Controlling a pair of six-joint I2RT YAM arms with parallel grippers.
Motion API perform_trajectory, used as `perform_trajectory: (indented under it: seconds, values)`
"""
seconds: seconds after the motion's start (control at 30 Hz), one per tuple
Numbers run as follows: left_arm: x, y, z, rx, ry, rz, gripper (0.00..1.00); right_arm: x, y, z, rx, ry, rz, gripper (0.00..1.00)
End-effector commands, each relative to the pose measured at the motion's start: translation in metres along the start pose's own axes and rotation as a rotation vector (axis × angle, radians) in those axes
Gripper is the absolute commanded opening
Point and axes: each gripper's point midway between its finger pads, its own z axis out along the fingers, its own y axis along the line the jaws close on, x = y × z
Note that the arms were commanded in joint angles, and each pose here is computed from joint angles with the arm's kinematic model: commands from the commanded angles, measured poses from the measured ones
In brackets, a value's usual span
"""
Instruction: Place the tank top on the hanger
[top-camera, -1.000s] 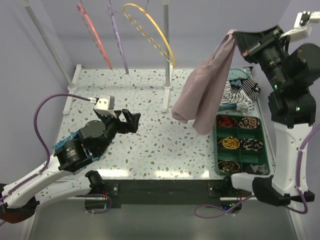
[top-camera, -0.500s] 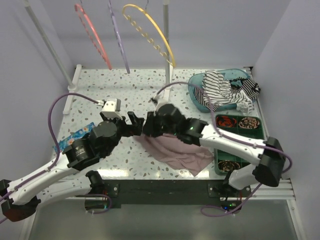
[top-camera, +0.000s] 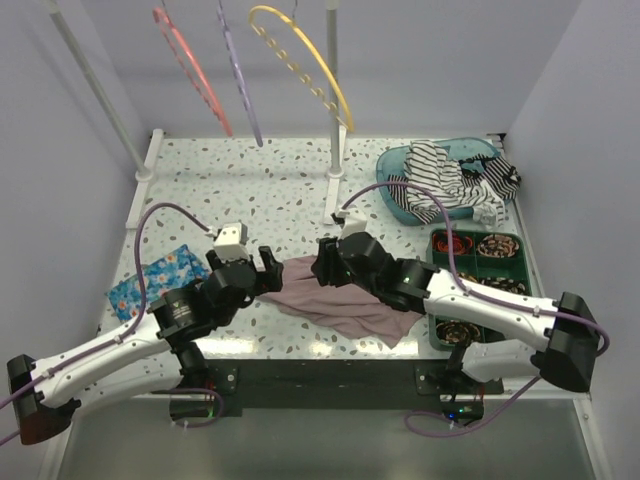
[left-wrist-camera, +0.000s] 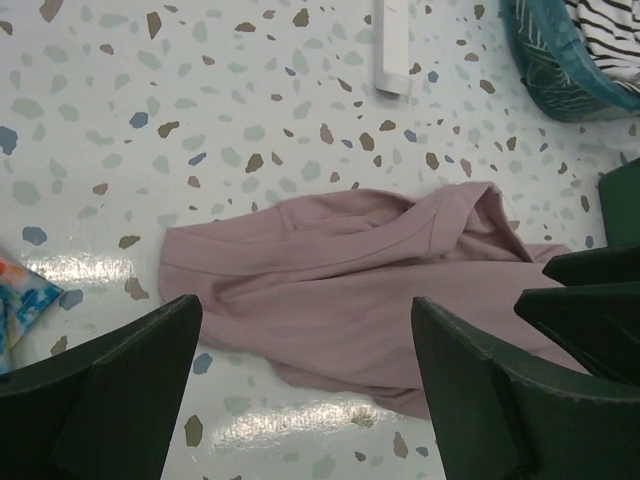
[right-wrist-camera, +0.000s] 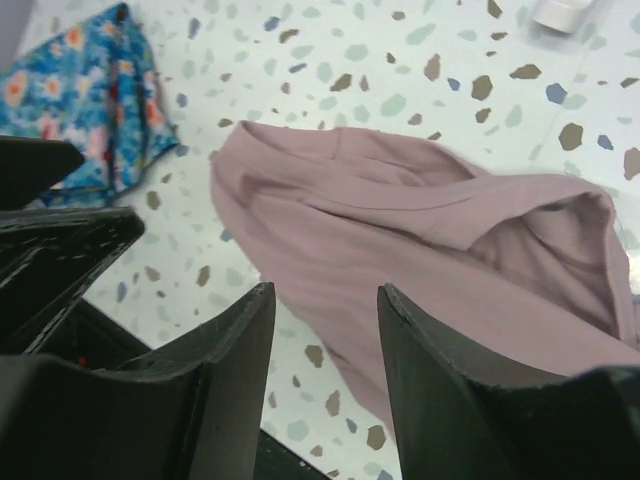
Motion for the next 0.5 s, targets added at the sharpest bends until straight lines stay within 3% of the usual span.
perform_trajectory:
  seconds: [0.0, 0.1, 0.23, 0.47]
  values:
    - [0.006, 0.016, 0.014, -0.105, -0.014, -0.088, 0.90, 0.002, -0.030, 0.025, 0.164, 0.008, -0.057, 0.53]
    - [0.021, 0.041, 0.025, -0.194, 0.020, -0.146, 0.86, 0.006, -0.052, 0.041, 0.183, 0.044, -0.009, 0.57]
    - [0.032, 0.055, 0.046, -0.195, 0.057, -0.279, 0.79, -0.001, -0.095, 0.054, 0.208, 0.052, 0.102, 0.62]
    - [0.059, 0.079, 0.079, -0.265, 0.126, -0.370, 0.77, 0.001, -0.101, 0.070, 0.206, 0.104, 0.115, 0.66]
